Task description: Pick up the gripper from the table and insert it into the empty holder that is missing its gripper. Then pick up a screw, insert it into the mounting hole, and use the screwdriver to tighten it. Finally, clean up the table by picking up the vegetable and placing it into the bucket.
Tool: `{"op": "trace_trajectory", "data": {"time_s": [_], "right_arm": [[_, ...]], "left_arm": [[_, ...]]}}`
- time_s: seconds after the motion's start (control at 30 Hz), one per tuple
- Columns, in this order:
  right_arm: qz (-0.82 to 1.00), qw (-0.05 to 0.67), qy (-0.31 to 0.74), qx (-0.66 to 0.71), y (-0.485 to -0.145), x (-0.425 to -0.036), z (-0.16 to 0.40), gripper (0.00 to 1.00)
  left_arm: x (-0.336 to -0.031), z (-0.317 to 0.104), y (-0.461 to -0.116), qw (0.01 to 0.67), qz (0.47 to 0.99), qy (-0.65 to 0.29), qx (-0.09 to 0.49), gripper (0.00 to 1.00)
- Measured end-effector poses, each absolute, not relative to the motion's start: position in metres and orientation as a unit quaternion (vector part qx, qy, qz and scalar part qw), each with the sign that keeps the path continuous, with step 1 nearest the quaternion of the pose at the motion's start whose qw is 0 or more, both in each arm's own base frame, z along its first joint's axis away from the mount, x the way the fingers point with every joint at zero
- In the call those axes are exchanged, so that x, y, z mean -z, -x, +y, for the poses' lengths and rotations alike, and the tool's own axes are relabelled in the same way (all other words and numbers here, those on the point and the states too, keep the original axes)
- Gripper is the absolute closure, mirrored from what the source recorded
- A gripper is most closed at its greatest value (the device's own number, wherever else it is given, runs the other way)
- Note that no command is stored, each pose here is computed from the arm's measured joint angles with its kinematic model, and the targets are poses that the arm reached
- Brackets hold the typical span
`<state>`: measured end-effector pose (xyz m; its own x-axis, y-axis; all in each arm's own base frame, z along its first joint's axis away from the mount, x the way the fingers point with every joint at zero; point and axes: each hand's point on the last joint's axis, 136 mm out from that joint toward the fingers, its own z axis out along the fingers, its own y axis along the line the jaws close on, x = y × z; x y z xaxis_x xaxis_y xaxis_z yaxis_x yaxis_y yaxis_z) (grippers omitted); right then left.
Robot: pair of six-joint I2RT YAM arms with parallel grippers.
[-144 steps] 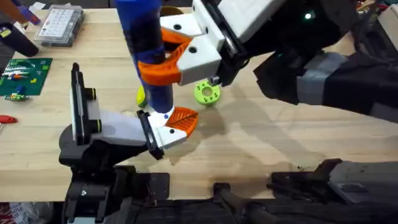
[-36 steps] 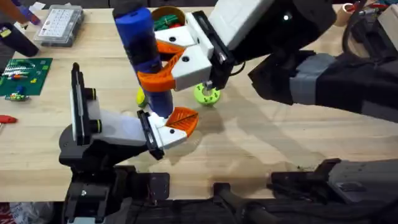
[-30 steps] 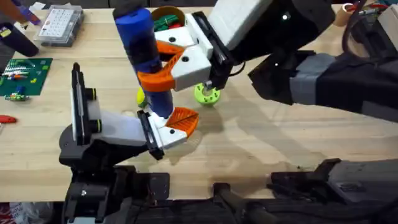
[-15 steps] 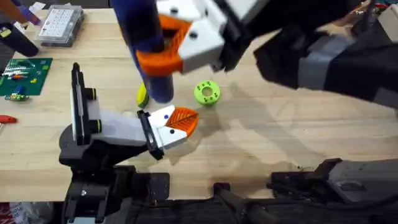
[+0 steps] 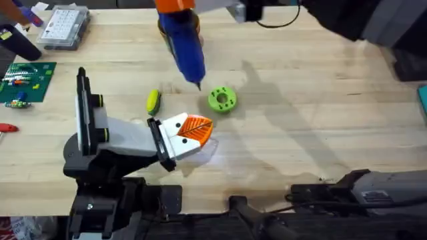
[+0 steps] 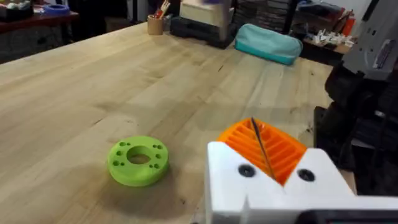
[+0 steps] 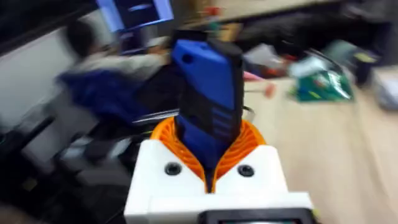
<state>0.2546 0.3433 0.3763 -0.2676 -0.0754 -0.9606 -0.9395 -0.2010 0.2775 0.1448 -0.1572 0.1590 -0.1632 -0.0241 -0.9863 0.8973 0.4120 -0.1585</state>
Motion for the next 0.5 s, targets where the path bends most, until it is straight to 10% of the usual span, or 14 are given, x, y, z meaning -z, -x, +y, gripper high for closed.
{"op": "trace_trajectory", "data": {"time_s": [0.5], "right_arm": [[0.736,0.397,0.466,-0.29,-0.337,-0.259,0.295,0.985]], "left_arm": [[-0.159,-0.157,-0.145,0.548,0.636,-0.343,0.42,0.997]]}}
